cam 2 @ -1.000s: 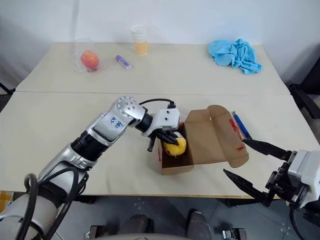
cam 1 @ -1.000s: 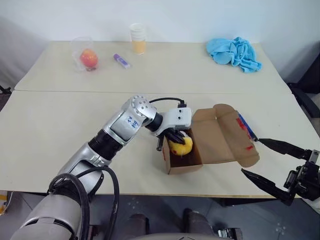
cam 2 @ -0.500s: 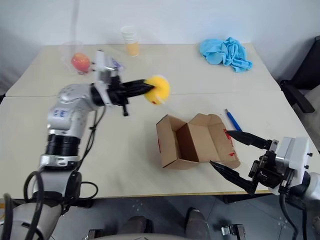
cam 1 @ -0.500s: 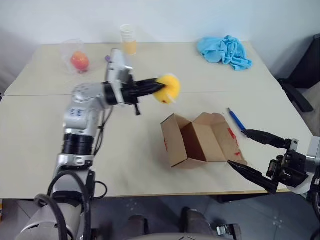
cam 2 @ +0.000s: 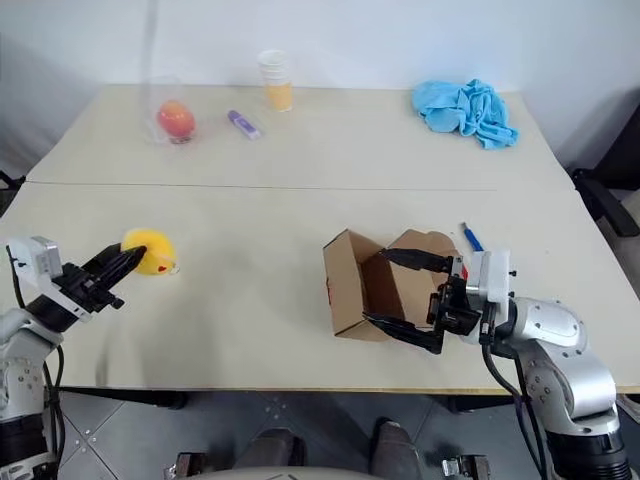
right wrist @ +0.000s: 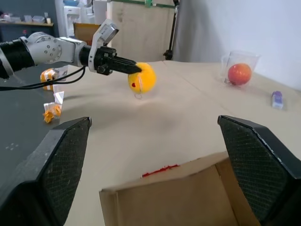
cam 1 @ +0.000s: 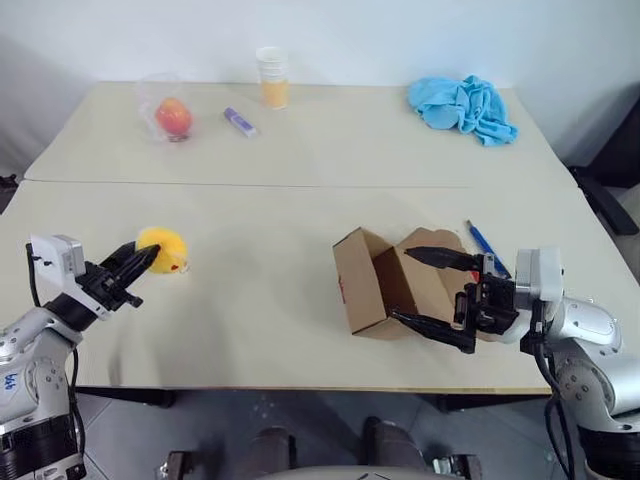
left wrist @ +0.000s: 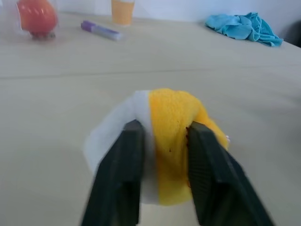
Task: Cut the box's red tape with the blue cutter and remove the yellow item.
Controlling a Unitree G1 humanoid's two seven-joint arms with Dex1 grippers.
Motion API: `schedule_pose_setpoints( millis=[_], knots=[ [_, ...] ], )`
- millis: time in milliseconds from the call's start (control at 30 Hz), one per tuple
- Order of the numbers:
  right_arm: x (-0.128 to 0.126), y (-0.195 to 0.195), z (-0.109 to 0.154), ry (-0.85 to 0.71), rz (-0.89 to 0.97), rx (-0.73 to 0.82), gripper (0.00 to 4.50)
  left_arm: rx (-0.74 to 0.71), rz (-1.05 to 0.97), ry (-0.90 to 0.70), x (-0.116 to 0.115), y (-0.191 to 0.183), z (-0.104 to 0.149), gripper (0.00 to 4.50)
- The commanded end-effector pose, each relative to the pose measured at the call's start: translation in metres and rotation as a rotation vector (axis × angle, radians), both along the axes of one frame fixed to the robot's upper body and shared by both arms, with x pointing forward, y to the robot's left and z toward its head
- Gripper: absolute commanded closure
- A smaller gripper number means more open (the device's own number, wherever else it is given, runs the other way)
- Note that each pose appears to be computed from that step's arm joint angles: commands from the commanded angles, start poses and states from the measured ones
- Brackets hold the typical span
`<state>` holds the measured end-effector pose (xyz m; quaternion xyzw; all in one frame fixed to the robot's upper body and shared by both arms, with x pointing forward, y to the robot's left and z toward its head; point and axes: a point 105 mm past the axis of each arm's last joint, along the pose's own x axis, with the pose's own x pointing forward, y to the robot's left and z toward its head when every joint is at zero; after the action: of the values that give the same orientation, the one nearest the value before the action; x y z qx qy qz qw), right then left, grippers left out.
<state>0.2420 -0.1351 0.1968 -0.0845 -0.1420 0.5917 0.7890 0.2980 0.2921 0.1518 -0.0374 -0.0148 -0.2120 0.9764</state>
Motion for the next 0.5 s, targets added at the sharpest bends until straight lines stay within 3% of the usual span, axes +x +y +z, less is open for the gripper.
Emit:
schedule_pose_setpoints(
  millis=[33,233,367,500],
  knots=[
    [0.002,-0.001,0.003,-0.037,0.007,-0.021,0.0,0.021,-0.007,0.017,0.004,-0.004,-0.001,1.79],
    [0.006,-0.01,0.004,-0.042,-0.025,-0.039,0.0,0.148,0.03,0.017,0.004,0.01,0.003,0.04],
    [0.002,-0.02,0.005,-0.042,-0.053,-0.056,0.0,0.256,-0.05,-0.008,-0.02,0.018,0.016,0.04],
    [-0.003,-0.034,0.005,-0.037,-0.09,-0.084,0.0,0.36,-0.063,0.115,-0.056,0.04,0.004,0.04]
  ],
)
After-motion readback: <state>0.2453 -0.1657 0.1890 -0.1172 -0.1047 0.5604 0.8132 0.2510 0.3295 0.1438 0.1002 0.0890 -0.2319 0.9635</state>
